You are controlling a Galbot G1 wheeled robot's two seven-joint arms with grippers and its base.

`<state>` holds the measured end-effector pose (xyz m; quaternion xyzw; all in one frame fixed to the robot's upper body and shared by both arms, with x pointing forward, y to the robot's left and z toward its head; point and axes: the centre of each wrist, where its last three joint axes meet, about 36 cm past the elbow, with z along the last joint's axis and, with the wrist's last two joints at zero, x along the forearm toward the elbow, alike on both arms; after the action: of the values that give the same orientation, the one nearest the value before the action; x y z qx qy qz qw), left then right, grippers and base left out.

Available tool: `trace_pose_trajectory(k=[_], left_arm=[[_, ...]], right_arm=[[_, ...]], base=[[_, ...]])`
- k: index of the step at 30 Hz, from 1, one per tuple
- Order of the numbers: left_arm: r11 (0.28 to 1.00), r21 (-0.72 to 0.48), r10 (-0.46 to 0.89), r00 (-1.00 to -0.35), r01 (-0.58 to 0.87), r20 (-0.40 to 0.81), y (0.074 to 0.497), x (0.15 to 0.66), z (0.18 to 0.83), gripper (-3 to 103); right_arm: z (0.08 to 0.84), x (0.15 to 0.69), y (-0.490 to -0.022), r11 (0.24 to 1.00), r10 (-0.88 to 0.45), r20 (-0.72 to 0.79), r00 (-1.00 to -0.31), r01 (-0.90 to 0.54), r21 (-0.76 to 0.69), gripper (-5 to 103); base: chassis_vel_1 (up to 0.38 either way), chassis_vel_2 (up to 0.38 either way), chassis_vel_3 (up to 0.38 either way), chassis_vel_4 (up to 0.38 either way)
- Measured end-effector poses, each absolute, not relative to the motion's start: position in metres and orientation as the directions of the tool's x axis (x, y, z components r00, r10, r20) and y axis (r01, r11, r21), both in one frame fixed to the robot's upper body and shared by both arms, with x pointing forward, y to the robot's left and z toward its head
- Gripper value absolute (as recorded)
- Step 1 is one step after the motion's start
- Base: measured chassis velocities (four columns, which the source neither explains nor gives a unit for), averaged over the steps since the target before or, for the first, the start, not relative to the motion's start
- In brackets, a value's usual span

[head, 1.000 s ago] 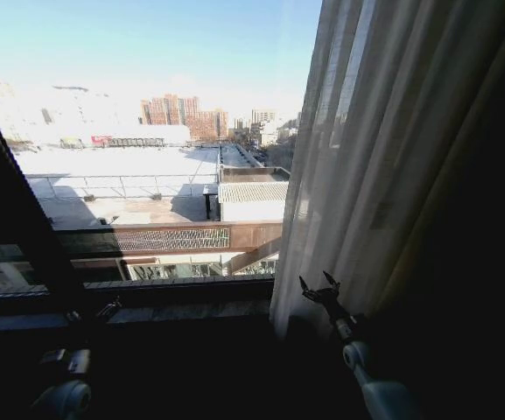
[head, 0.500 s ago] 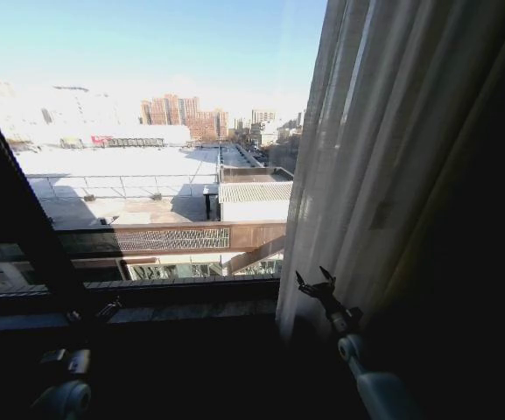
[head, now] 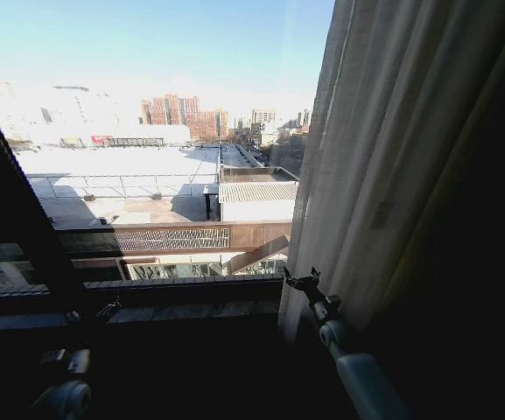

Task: Open the curtains by pulling them apart, changing their state from closed to fully open.

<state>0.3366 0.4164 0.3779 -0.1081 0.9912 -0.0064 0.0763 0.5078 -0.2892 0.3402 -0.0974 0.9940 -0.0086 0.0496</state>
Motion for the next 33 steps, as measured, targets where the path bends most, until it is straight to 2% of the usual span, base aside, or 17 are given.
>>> trace_pose_trajectory(k=[1, 2, 3, 5, 7, 9, 10, 13, 16, 17, 19, 22, 23, 25, 27, 33], left_arm=[[0.977, -0.029, -0.215, -0.965, -0.213, -0.150, 0.416, 0.337, 0.378, 100], [0.977, -0.029, -0.215, -0.965, -0.213, -0.150, 0.416, 0.337, 0.378, 100], [0.977, -0.029, -0.215, -0.965, -0.213, -0.150, 0.416, 0.337, 0.378, 100], [0.977, -0.029, -0.215, -0.965, -0.213, -0.150, 0.416, 0.337, 0.378, 100], [0.977, -0.029, -0.215, -0.965, -0.213, -0.150, 0.416, 0.337, 0.378, 100], [0.977, -0.029, -0.215, -0.965, -0.213, -0.150, 0.416, 0.337, 0.378, 100], [0.977, -0.029, -0.215, -0.965, -0.213, -0.150, 0.416, 0.337, 0.378, 100], [0.977, -0.029, -0.215, -0.965, -0.213, -0.150, 0.416, 0.337, 0.378, 100], [0.977, -0.029, -0.215, -0.965, -0.213, -0.150, 0.416, 0.337, 0.378, 100], [0.977, -0.029, -0.215, -0.965, -0.213, -0.150, 0.416, 0.337, 0.378, 100], [0.977, -0.029, -0.215, -0.965, -0.213, -0.150, 0.416, 0.337, 0.378, 100], [0.977, -0.029, -0.215, -0.965, -0.213, -0.150, 0.416, 0.337, 0.378, 100], [0.977, -0.029, -0.215, -0.965, -0.213, -0.150, 0.416, 0.337, 0.378, 100], [0.977, -0.029, -0.215, -0.965, -0.213, -0.150, 0.416, 0.337, 0.378, 100], [0.977, -0.029, -0.215, -0.965, -0.213, -0.150, 0.416, 0.337, 0.378, 100], [0.977, -0.029, -0.215, -0.965, -0.213, -0.150, 0.416, 0.337, 0.378, 100]], right_arm=[[0.340, 0.508, -0.289, 0.981, -0.194, -0.098, -0.976, -0.192, -0.025, 94], [0.340, 0.508, -0.289, 0.981, -0.194, -0.098, -0.976, -0.192, -0.025, 94], [0.340, 0.508, -0.290, 0.981, -0.194, -0.102, -0.976, -0.192, -0.027, 83], [0.340, 0.508, -0.291, 0.981, -0.193, -0.104, -0.976, -0.192, -0.028, 83], [0.340, 0.507, -0.294, 0.981, -0.195, -0.107, -0.975, -0.193, -0.031, 72], [0.339, 0.507, -0.295, 0.980, -0.198, -0.108, -0.974, -0.196, -0.032, 72], [0.339, 0.505, -0.297, 0.980, -0.200, -0.108, -0.974, -0.197, -0.034, 61], [0.338, 0.503, -0.298, 0.979, -0.203, -0.108, -0.973, -0.200, -0.035, 56], [0.337, 0.501, -0.298, 0.978, -0.207, -0.109, -0.972, -0.204, -0.034, 39], [0.337, 0.500, -0.298, 0.978, -0.209, -0.110, -0.972, -0.206, -0.033, 39], [0.337, 0.498, -0.298, 0.974, -0.227, -0.113, -0.967, -0.226, -0.021, 28], [0.337, 0.497, -0.299, 0.972, -0.235, -0.119, -0.965, -0.235, -0.014, 23], [0.337, 0.496, -0.300, 0.969, -0.246, -0.123, -0.961, -0.246, -0.013, 12], [0.336, 0.495, -0.302, 0.967, -0.254, -0.127, -0.959, -0.255, -0.014, 12], [0.336, 0.494, -0.306, 0.962, -0.270, -0.132, -0.954, -0.272, -0.005, 2], [0.334, 0.493, -0.312, 0.960, -0.275, -0.129, -0.953, -0.279, 0.014, 0]], base=[[0.000, 0.000, 0.000, 0.000], [0.000, 0.000, 0.000, 0.000], [0.000, 0.000, 0.000, 0.000], [0.000, 0.000, 0.000, 0.000], [0.000, 0.000, 0.000, 0.000], [0.000, 0.000, 0.000, 0.000], [0.000, 0.000, 0.000, 0.000], [0.000, 0.000, 0.000, 0.000], [0.000, 0.000, 0.000, 0.000], [0.000, 0.000, 0.000, 0.000], [0.000, 0.000, 0.000, 0.000], [0.000, 0.000, 0.000, 0.000], [0.000, 0.000, 0.000, 0.000], [0.000, 0.000, 0.000, 0.000], [0.000, 0.000, 0.000, 0.000], [0.000, 0.000, 0.000, 0.000]])
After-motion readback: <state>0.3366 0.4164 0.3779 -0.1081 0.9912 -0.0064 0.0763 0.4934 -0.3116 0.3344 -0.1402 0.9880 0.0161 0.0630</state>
